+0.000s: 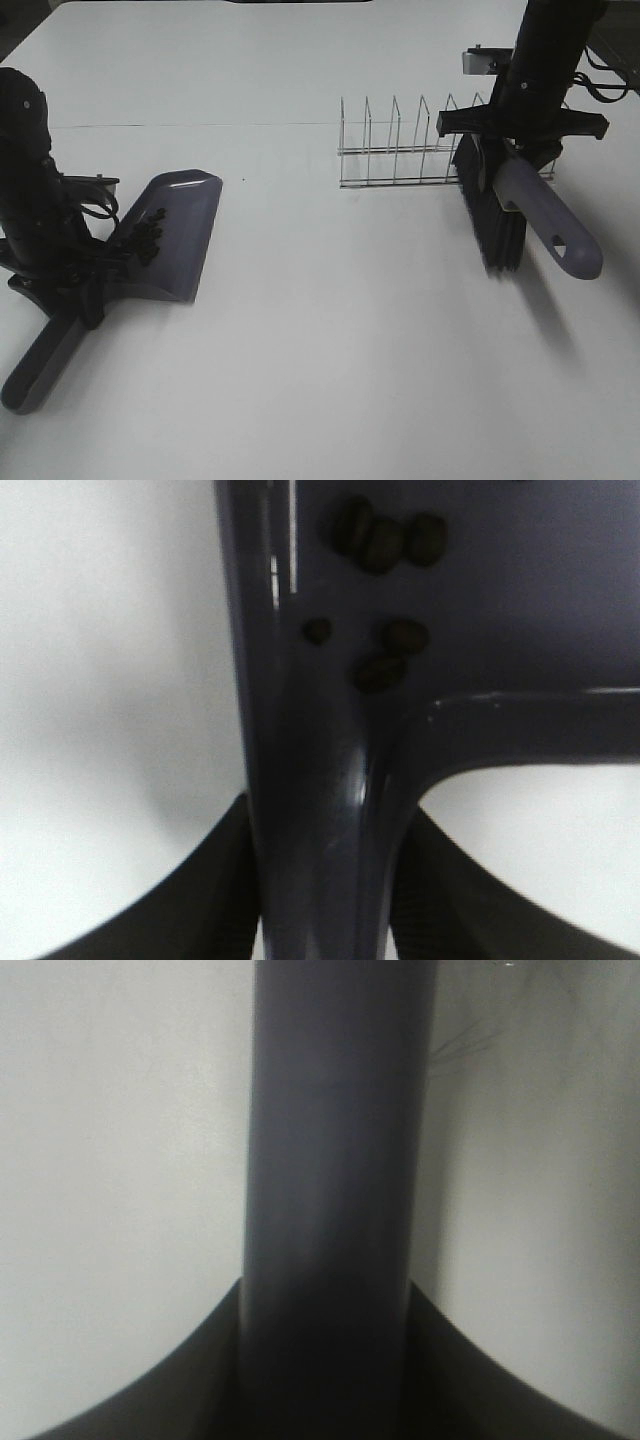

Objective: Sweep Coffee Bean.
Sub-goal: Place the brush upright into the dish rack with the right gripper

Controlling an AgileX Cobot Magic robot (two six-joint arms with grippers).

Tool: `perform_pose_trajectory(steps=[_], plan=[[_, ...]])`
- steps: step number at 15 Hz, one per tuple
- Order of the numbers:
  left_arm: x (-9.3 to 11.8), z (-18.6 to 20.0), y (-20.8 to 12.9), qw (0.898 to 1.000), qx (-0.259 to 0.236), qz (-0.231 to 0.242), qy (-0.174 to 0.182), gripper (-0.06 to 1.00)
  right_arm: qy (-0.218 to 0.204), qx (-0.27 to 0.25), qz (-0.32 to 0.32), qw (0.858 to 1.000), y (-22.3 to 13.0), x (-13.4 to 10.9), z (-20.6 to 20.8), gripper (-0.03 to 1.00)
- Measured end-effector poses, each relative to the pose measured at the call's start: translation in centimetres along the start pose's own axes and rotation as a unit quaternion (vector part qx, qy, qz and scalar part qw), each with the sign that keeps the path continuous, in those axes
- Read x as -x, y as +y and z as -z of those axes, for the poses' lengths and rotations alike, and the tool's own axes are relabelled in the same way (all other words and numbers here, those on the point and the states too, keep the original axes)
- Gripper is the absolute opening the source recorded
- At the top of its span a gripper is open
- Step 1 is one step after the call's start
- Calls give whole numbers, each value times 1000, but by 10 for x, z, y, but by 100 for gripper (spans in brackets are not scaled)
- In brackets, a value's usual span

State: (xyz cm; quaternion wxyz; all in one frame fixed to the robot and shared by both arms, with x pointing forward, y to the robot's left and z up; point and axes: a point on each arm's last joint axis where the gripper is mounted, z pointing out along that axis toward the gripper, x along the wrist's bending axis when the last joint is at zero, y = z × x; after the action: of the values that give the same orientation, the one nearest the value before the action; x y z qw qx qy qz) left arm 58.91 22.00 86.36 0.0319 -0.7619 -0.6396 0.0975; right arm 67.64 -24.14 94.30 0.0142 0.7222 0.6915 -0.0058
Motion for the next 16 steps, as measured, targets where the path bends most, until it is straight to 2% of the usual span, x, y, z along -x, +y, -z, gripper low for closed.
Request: perform_pose_trajectory(steps=[8,12,16], plan=[[0,0,0,1000,0,1,-1,31,19,39,2,999,8,-3,-1,33],[0,0,0,1000,0,1,-1,31,18,19,2,1000,22,-5,-21,33],[0,0,0,1000,0,1,-1,31,16,23,8,1000,40,-7,-22,33]])
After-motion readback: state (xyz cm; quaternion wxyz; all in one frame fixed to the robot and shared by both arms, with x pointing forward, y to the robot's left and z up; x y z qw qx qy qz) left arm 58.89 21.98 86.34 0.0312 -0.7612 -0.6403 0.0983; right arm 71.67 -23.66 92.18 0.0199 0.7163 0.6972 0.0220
